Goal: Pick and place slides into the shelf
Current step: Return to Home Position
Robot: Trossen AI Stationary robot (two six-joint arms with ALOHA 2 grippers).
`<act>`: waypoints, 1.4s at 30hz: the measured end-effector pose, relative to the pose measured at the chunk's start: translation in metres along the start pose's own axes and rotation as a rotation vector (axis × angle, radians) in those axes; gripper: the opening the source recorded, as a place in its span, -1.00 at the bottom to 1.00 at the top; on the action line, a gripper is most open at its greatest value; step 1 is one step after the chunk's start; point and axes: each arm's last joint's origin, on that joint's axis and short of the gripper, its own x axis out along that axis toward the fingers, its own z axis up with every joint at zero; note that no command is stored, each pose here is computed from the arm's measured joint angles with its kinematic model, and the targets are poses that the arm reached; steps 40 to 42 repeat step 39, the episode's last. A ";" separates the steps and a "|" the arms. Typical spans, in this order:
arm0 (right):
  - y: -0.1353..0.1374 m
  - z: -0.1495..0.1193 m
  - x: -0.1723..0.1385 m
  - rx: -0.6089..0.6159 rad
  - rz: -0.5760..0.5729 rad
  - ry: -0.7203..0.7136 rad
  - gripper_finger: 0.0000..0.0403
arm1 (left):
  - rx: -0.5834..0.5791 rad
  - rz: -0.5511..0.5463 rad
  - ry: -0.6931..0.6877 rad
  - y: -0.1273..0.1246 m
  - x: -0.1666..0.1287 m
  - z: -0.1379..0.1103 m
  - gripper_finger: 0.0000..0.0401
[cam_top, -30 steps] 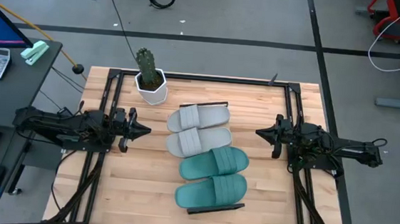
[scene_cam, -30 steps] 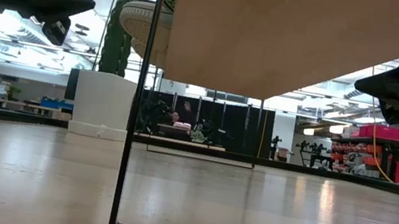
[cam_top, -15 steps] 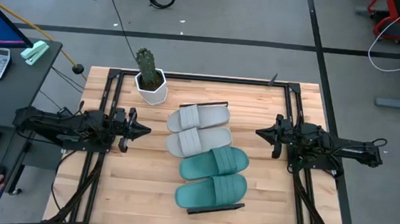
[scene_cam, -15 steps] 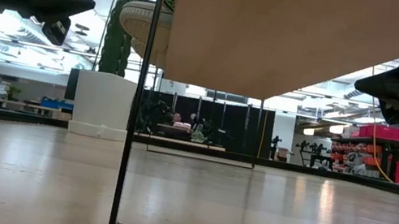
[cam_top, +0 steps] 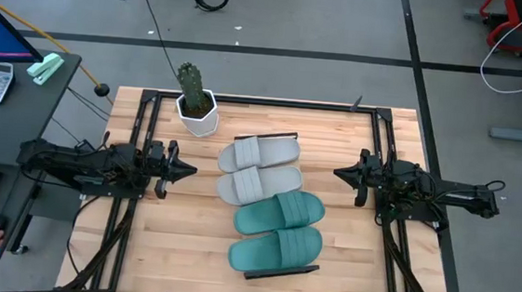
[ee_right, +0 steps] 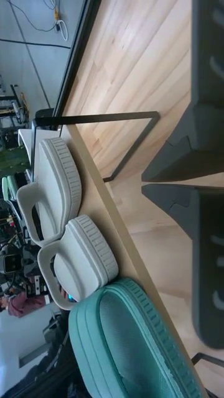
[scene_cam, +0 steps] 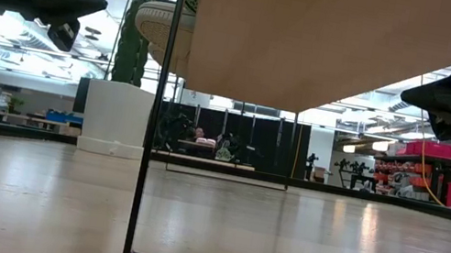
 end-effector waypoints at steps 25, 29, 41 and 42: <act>0.000 0.000 0.000 0.000 0.000 0.000 -0.89 | 0.000 0.000 0.000 0.000 0.000 0.000 -0.87; 0.000 0.000 0.000 0.000 0.000 0.000 -0.89 | 0.000 0.000 0.000 0.000 0.000 0.000 -0.86; 0.000 0.000 0.000 0.000 0.000 0.000 -0.89 | 0.000 0.000 0.000 0.000 0.000 0.000 -0.80; 0.000 0.000 0.000 0.000 0.000 0.000 -0.89 | 0.000 0.000 0.000 0.000 0.000 0.000 -0.80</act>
